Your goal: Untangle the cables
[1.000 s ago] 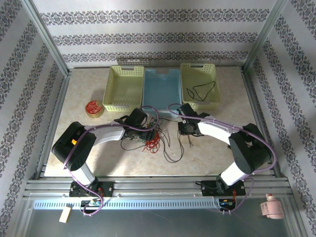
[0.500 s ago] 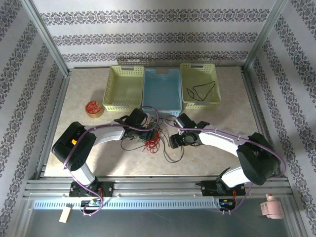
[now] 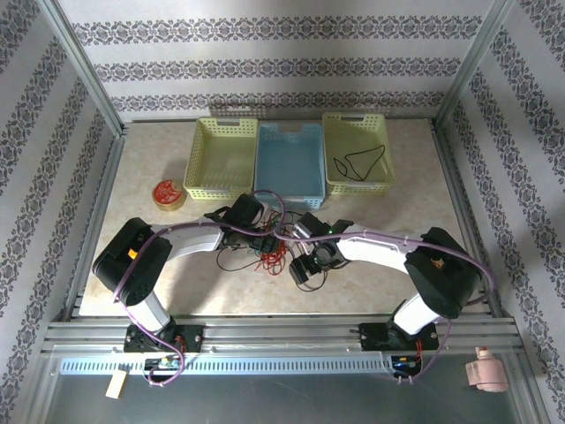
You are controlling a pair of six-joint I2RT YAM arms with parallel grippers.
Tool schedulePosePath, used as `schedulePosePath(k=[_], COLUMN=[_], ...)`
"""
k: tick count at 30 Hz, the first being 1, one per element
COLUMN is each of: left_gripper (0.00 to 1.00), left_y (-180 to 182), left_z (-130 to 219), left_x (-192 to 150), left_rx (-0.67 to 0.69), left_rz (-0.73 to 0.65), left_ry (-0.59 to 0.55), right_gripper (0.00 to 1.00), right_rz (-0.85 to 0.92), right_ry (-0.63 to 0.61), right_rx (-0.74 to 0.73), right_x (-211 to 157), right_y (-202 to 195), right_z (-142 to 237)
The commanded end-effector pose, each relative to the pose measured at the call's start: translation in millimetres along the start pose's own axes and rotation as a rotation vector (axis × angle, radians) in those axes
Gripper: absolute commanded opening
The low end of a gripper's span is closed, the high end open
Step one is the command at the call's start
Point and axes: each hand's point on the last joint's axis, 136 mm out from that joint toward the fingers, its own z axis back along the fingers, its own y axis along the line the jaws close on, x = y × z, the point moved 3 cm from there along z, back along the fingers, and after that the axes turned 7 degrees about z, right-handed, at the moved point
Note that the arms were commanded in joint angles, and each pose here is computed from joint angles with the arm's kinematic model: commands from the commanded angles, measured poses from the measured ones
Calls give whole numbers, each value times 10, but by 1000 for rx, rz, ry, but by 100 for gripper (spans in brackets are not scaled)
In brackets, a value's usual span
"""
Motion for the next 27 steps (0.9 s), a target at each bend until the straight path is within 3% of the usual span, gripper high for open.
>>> schedulePosePath(k=[1, 5, 7, 9, 11, 13, 16, 20, 27], left_gripper=[100, 100, 100, 100, 100, 100, 100, 100, 100], left_y=[88, 83, 77, 68, 58, 58, 57, 45, 65], left_z=[-85, -92, -95, -96, -95, -100, -98, -97, -98], left_x=[-215, -218, -213, -196, -188, -175, -168, -167, -185], left_rx=[49, 48, 46, 45, 46, 49, 48, 43, 51], left_rz=[-15, -15, -16, -20, -25, -27, -26, -24, -36], left_ry=[83, 85, 85, 87, 87, 89, 86, 82, 90], right_gripper=[94, 93, 86, 62, 25, 1, 0, 0, 0], right_rz=[82, 149, 136, 96, 33, -26, -87, -135, -258], right_ry=[63, 98, 105, 107, 101, 95, 51, -107, -434], right_rx=[23, -94, -141, -155, -155, -130, -131, -110, -150], right_x=[-28, -13, -5, -7, -19, -47, -38, 130, 452], right_y=[173, 172, 109, 35, -58, -123, -214, -294, -704], right_z=[-89, -101, -108, -124, -147, -172, -125, 155, 1108])
